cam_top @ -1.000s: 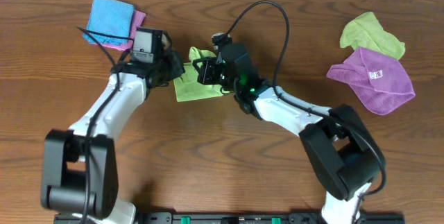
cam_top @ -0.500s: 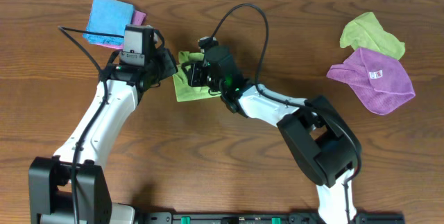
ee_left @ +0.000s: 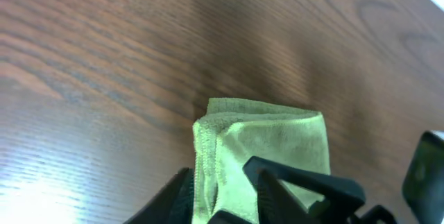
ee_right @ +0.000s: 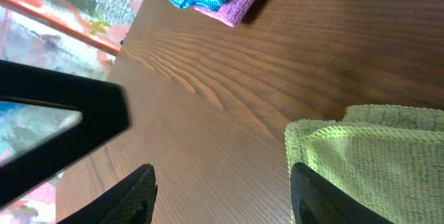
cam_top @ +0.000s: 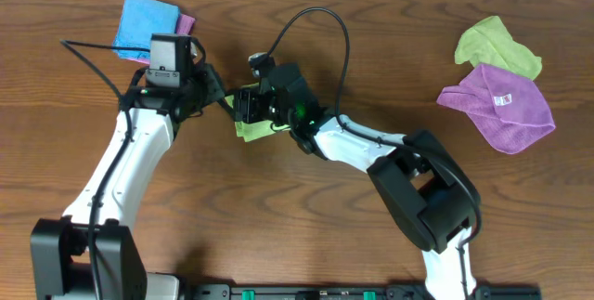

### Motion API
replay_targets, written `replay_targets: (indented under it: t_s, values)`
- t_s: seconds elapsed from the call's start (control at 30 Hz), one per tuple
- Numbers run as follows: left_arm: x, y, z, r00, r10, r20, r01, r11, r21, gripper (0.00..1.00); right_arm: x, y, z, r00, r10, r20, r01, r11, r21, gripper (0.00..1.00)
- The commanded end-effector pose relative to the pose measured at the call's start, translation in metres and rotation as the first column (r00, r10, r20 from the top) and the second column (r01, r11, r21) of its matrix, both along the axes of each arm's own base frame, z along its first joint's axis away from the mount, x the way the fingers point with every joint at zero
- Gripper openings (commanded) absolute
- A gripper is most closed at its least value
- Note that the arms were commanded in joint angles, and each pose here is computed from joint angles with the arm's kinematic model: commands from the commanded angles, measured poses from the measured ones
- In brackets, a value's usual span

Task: Fold the cloth
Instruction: 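Release the folded green square and lift the right gripper away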

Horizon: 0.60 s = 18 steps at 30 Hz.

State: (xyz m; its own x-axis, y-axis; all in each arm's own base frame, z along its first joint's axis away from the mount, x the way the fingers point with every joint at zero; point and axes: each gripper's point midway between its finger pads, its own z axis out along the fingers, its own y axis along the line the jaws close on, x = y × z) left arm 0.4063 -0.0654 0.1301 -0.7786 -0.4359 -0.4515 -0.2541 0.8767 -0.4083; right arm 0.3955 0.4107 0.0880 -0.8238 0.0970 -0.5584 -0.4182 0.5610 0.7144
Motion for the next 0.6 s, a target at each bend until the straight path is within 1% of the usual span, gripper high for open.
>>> replay_targets:
  t_s: [0.0,0.03,0.07,0.1,0.13,0.17,0.2,0.27,0.37,0.5,0.57]
  values:
    - [0.001,0.008,0.024,0.999,0.016,0.049,-0.017,1.0,0.014,0.5,0.018,-0.019,0.03,0.997,-0.01,0.073,0.011,1.0,-0.003,0.64]
    - [-0.002,0.009,0.025,0.999,0.019,0.042,-0.019,1.0,0.015,0.59,0.022,-0.029,0.031,0.997,-0.019,0.077,0.02,1.0,-0.022,0.69]
    - [-0.006,0.01,0.026,0.999,0.019,0.033,-0.02,1.0,0.015,0.7,0.026,-0.038,0.032,0.996,-0.025,0.081,0.028,0.999,-0.042,0.78]
    - [-0.009,0.01,0.026,0.999,0.019,0.026,-0.019,1.0,0.016,0.8,0.029,-0.047,0.035,0.996,-0.027,0.089,0.033,0.998,-0.062,0.93]
    - [-0.014,0.01,0.027,1.0,0.019,0.013,-0.019,1.0,0.017,0.91,0.032,-0.057,0.038,0.995,-0.027,0.097,0.035,0.996,-0.082,0.99]
    - [-0.017,0.01,0.027,1.0,0.019,0.004,-0.019,1.0,0.017,0.97,0.034,-0.066,0.041,0.994,-0.029,0.101,0.039,0.994,-0.097,0.99]
    - [-0.021,0.011,0.026,1.0,0.019,-0.008,-0.019,1.0,0.019,0.95,0.036,-0.077,0.044,0.994,-0.036,0.103,0.048,0.992,-0.116,0.99]
    - [-0.028,0.011,0.025,0.999,0.017,-0.035,-0.016,1.0,0.017,0.95,0.038,-0.097,0.052,0.993,-0.045,0.108,0.061,0.987,-0.151,0.99]
    - [-0.039,0.003,0.021,0.997,-0.011,-0.081,0.009,1.0,-0.025,0.95,0.034,-0.128,0.067,0.992,-0.042,0.116,0.066,0.976,-0.209,0.99]
    - [-0.052,-0.005,0.014,0.989,-0.025,-0.147,0.015,0.997,-0.071,0.95,0.014,-0.172,0.087,0.99,0.0,0.14,0.046,0.943,-0.33,0.99]
    - [-0.054,-0.007,0.01,0.985,-0.028,-0.167,0.012,0.996,-0.091,0.95,0.002,-0.201,0.093,0.991,-0.012,0.132,0.066,0.91,-0.41,0.99]
